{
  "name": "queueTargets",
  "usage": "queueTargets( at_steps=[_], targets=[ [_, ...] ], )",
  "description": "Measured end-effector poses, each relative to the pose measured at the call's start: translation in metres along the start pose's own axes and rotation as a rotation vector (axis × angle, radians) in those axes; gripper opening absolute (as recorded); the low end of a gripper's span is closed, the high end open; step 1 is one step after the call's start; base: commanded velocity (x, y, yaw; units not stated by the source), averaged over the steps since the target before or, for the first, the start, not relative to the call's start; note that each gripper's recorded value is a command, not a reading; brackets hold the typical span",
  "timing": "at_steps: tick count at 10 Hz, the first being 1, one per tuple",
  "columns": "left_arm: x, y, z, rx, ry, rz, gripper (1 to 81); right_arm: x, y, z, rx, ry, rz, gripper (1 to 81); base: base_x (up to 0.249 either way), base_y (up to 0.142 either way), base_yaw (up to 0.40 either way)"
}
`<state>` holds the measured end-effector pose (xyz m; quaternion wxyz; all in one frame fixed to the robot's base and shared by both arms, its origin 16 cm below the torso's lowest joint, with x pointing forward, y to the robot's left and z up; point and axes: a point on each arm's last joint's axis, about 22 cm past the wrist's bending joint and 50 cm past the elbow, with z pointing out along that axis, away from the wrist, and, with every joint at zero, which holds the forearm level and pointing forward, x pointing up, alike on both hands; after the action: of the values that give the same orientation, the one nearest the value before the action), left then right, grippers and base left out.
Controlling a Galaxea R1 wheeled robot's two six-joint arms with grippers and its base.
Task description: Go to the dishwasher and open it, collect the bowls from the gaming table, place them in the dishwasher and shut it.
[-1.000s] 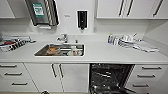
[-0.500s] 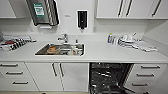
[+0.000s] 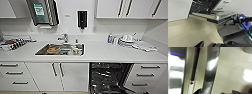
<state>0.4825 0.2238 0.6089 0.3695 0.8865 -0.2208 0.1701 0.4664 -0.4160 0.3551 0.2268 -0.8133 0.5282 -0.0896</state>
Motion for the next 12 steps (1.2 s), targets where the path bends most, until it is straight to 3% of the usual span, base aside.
queueTargets(
  at_steps=[1, 2, 3, 5, 6, 7, 8, 9, 10, 11, 12],
  targets=[
    [-0.002, -0.006, -0.006, 0.015, 0.002, -0.008, 81.1, -0.036, 0.040, -0.007, -0.128, -0.133, -0.108, 81.1, 0.000, 0.000, 0.000],
    [-0.009, -0.021, -0.016, 0.050, -0.005, -0.024, 81.1, -0.091, 0.096, -0.013, -0.220, -0.260, -0.146, 81.1, 0.000, 0.000, 0.000],
    [-0.010, -0.030, -0.020, 0.072, -0.002, -0.032, 81.1, -0.122, 0.123, -0.024, -0.251, -0.335, -0.174, 81.1, 0.000, 0.000, 0.000],
    [-0.025, -0.040, -0.017, 0.086, -0.020, -0.058, 81.1, -0.067, 0.077, -0.039, -0.154, -0.242, -0.276, 81.1, 0.000, 0.000, 0.000],
    [-0.033, -0.047, -0.013, 0.094, -0.031, -0.072, 81.1, -0.062, 0.074, -0.046, -0.136, -0.242, -0.348, 81.1, 0.000, 0.000, 0.000],
    [-0.044, -0.052, -0.007, 0.098, -0.042, -0.092, 81.1, -0.085, 0.083, -0.047, -0.126, -0.292, -0.433, 81.1, 0.000, 0.000, 0.000],
    [-0.064, -0.063, -0.003, 0.115, -0.064, -0.123, 81.1, -0.112, 0.087, -0.047, -0.097, -0.352, -0.546, 81.1, 0.000, 0.000, 0.000],
    [-0.089, -0.078, -0.003, 0.145, -0.090, -0.164, 81.1, -0.125, 0.084, -0.048, -0.063, -0.378, -0.657, 81.1, 0.000, 0.000, 0.000],
    [-0.113, -0.091, 0.001, 0.168, -0.108, -0.199, 81.1, -0.130, 0.086, -0.049, -0.046, -0.389, -0.718, 81.1, 0.000, 0.000, 0.000],
    [-0.139, -0.098, 0.010, 0.182, -0.111, -0.238, 81.1, -0.139, 0.100, -0.051, -0.033, -0.395, -0.781, 81.1, 0.000, 0.000, 0.000],
    [-0.169, -0.104, 0.020, 0.198, -0.121, -0.276, 81.1, -0.155, 0.123, -0.052, -0.030, -0.410, -0.814, 81.1, 0.000, 0.000, 0.000]
  ],
)
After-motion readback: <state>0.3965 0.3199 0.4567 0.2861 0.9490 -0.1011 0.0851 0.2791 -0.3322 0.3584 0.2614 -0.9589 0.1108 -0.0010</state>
